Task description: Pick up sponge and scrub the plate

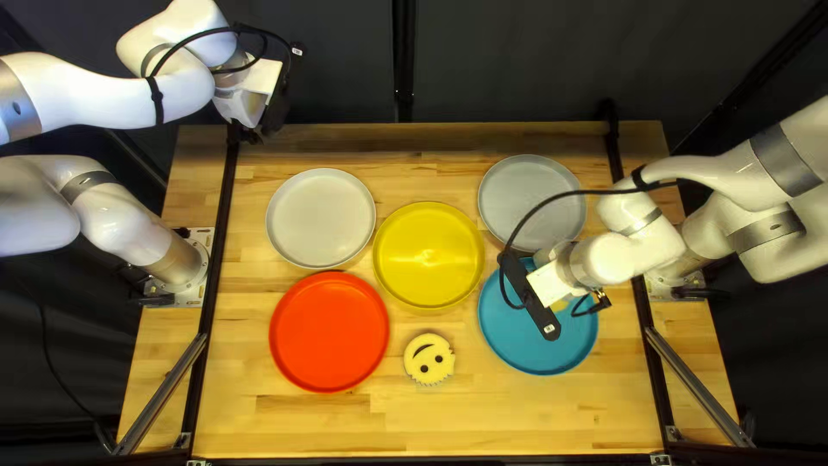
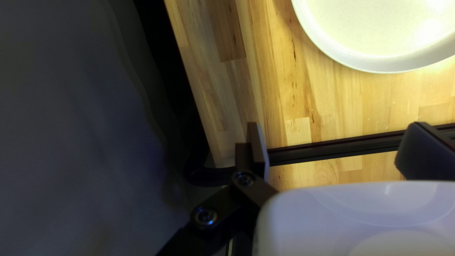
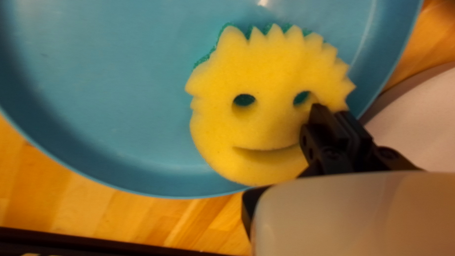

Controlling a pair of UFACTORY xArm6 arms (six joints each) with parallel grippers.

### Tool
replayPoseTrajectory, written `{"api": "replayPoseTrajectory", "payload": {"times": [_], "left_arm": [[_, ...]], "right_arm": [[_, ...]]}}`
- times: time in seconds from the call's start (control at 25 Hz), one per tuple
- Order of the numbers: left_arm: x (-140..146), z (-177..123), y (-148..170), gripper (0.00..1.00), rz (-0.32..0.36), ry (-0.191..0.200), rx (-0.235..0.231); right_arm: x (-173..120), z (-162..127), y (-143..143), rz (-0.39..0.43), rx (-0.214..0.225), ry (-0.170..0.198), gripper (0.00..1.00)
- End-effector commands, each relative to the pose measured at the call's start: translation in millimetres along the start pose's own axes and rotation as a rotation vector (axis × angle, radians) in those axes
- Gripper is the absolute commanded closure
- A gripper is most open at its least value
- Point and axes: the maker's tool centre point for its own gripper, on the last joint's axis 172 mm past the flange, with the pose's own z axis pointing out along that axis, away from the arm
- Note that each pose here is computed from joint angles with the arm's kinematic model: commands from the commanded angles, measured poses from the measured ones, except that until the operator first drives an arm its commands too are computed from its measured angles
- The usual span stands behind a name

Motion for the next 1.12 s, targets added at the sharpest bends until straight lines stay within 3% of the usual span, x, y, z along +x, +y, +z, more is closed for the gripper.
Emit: {"api": "replayPoseTrajectory", "payload": {"times": [0.04, 0.28, 0.4, 0.68, 1.12], "left_arm": [[0.0, 0.0, 0.0, 0.0, 0.0, 0.0, 0.0], [0.0, 0.0, 0.0, 0.0, 0.0, 0.0, 0.0], [0.0, 0.0, 0.0, 0.0, 0.0, 0.0, 0.0], [0.0, 0.0, 0.0, 0.0, 0.0, 0.0, 0.0], [0.0, 0.0, 0.0, 0.0, 0.0, 0.0, 0.0]], "right_arm": [[0.3, 0.6, -22.3, -0.012, -0.004, -0.005, 1.0], [3.1, -6.7, -56.4, -0.043, -0.014, -0.022, 1.0], [0.0, -7.5, -58.5, -0.052, -0.016, -0.033, 1.0], [-10.2, -0.6, -28.3, -0.05, -0.014, -0.041, 1.0], [-11.6, 10.2, 15.3, -0.034, -0.007, -0.02, 1.0]]}}
